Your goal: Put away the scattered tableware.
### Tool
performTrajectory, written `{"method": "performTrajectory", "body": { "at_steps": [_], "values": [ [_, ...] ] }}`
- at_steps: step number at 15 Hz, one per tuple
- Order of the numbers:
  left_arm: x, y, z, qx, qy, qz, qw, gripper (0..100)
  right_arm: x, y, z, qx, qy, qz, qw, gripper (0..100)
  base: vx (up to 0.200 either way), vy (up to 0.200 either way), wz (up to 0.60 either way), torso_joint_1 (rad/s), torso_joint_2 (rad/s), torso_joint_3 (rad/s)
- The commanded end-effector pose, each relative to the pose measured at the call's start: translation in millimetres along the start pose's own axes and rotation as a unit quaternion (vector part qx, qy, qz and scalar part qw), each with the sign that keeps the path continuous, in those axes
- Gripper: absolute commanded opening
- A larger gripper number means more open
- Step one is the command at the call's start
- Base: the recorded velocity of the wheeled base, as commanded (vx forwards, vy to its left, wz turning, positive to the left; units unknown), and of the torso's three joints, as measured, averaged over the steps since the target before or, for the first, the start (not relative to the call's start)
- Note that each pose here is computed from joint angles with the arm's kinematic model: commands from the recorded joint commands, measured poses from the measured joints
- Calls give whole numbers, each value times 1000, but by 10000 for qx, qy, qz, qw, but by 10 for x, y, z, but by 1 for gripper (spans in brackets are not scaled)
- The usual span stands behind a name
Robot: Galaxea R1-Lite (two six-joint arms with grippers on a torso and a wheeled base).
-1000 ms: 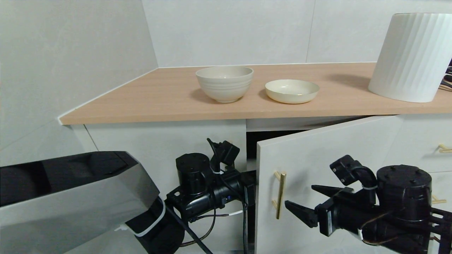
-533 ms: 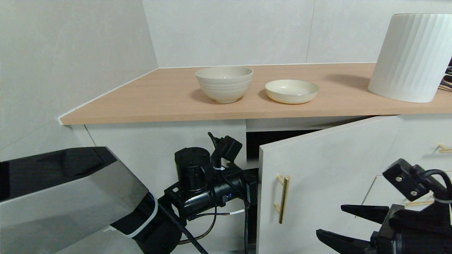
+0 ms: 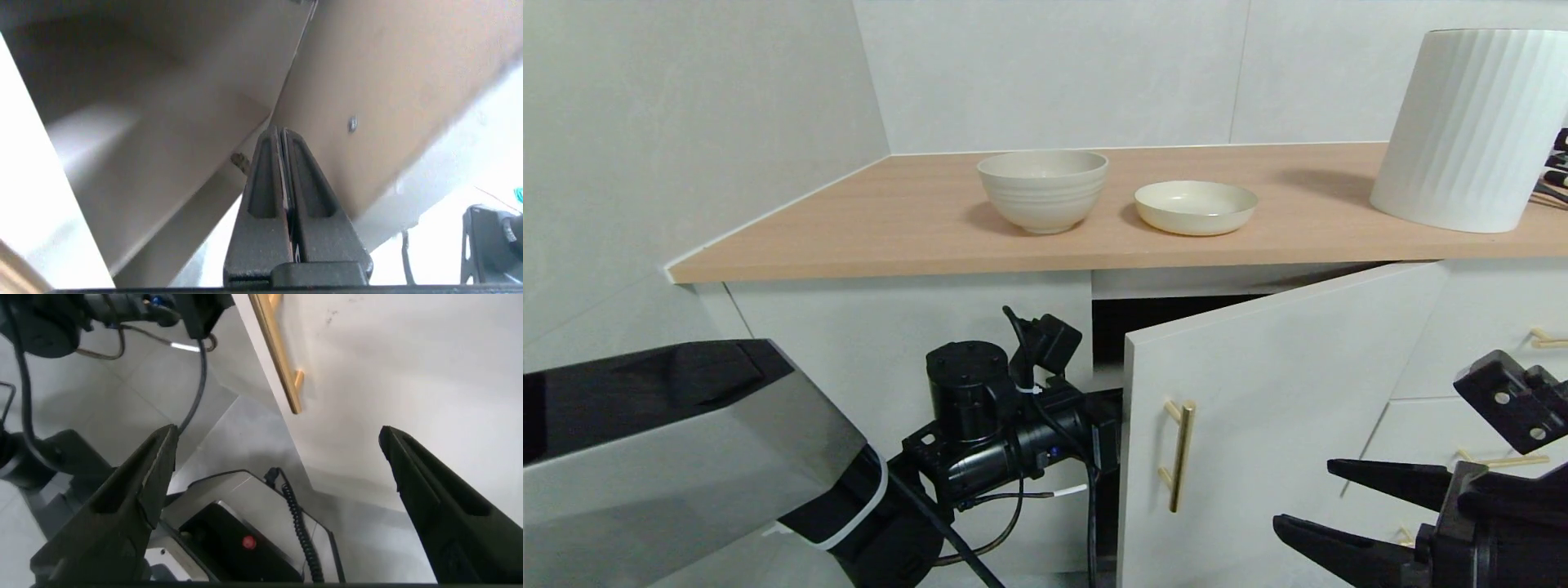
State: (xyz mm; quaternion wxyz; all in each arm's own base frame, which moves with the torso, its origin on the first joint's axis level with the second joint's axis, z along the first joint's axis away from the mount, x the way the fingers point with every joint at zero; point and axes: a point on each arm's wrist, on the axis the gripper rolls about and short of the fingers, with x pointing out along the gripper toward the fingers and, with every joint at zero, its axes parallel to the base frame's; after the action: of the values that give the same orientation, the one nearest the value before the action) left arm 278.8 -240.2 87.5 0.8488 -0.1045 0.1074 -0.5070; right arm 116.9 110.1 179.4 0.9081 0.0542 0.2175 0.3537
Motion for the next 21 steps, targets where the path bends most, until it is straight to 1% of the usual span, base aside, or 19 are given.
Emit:
{"method": "performTrajectory", "body": {
  "at_steps": [1,9,13,15,18,21],
  "values": [
    [6,-7,-10,-3,14,-24,10000,0,-1,0,-3,-1,1,4,10000,100,-200,0,0,-2,2,7],
    [49,13,-39,-9,29,-28,10000,0,6,0,-12,-3,33,3,10000,100,0,0,0,0,0,0],
    [74,2,-56,-9,45,-55,10000,0,2,0,-11,-3,25,5,10000,100,-200,0,0,1,5,-2],
    [110,6,-61,1,29,-75,10000,0,-1,-2,-9,-1,14,-7,10000,100,0,0,0,0,0,0],
    [225,59,-129,-4,47,-86,10000,0,23,-2,-19,-9,72,1,10000,100,0,0,0,0,0,0],
    [328,90,-107,38,-49,-112,9999,0,23,-2,-19,-9,74,8,10000,100,0,0,0,0,0,0]
  ]
}}
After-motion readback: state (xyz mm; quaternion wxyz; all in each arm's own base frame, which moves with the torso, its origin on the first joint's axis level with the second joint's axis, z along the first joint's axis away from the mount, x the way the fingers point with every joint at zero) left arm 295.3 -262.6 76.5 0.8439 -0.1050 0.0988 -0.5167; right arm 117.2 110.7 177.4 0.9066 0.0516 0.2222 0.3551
